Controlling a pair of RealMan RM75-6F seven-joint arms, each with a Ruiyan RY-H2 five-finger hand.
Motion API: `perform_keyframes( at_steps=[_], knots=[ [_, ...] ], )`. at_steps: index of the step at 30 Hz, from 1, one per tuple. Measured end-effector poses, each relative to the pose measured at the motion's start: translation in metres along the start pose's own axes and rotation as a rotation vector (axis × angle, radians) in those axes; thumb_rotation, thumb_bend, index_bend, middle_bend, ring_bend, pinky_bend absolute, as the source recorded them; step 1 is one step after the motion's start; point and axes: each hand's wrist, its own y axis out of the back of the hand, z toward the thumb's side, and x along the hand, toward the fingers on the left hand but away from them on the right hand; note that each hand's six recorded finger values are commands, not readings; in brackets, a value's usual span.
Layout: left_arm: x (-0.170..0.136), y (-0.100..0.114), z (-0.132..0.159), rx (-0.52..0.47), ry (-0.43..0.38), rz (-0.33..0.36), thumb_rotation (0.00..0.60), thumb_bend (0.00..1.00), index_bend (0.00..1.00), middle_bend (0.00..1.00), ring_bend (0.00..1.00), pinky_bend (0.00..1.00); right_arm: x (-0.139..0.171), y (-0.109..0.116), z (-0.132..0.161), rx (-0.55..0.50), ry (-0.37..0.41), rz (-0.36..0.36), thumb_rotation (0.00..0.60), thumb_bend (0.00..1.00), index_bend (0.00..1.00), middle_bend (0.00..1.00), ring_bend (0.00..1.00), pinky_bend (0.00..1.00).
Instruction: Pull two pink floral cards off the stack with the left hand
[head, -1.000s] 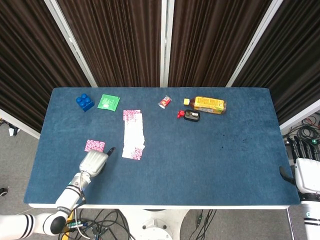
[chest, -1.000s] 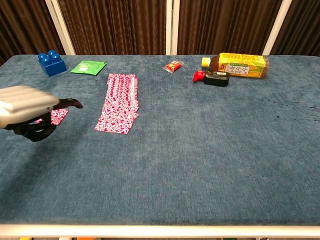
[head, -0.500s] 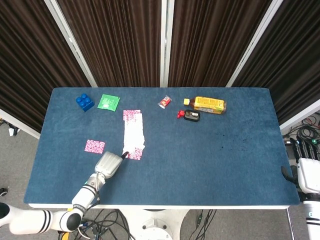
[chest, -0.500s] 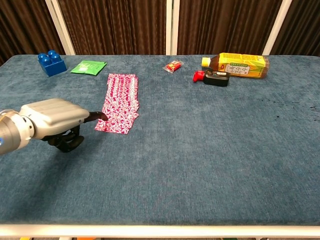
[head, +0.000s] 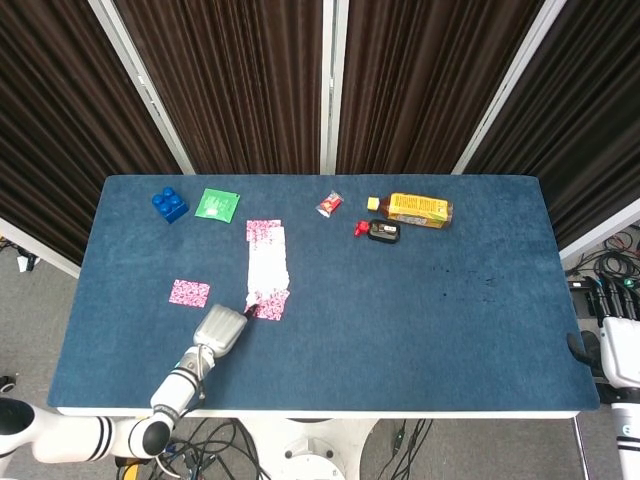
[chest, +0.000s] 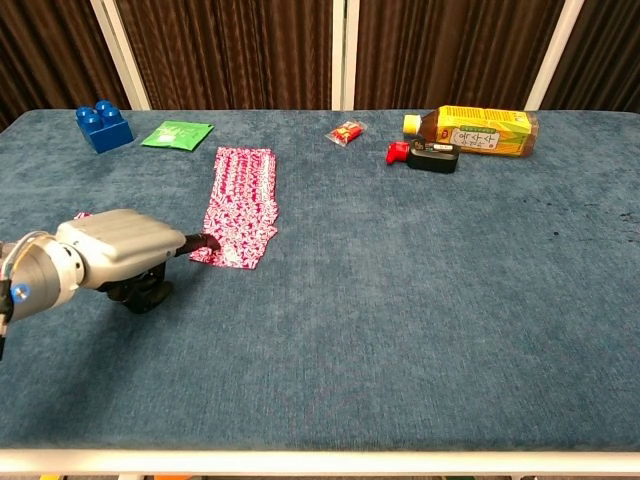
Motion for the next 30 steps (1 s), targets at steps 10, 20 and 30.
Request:
perform_keyframes(
  at_steps=[10, 20, 30],
  knots=[
    [-0.026, 0.006, 0.008, 0.006, -0.027, 0.004, 0.600, 0.59, 0.10, 0.88, 0.90, 0.92, 0.001, -0.002, 0.002, -0.001, 0.008, 0.004, 0.600, 0.23, 0.00, 0.00, 0.00, 0.00],
    [-0.041, -0.004, 0.005, -0.001, -0.016, -0.020, 0.600, 0.59, 0.10, 0.88, 0.90, 0.92, 0.003, -0.001, 0.002, 0.001, 0.008, 0.003, 0.600, 0.23, 0.00, 0.00, 0.00, 0.00],
    [-0.041, 0.006, 0.003, -0.020, -0.016, 0.024, 0.600, 0.60, 0.10, 0.88, 0.90, 0.92, 0.002, -0.004, 0.004, 0.004, 0.011, 0.012, 0.600, 0.23, 0.00, 0.00, 0.00, 0.00]
  ],
)
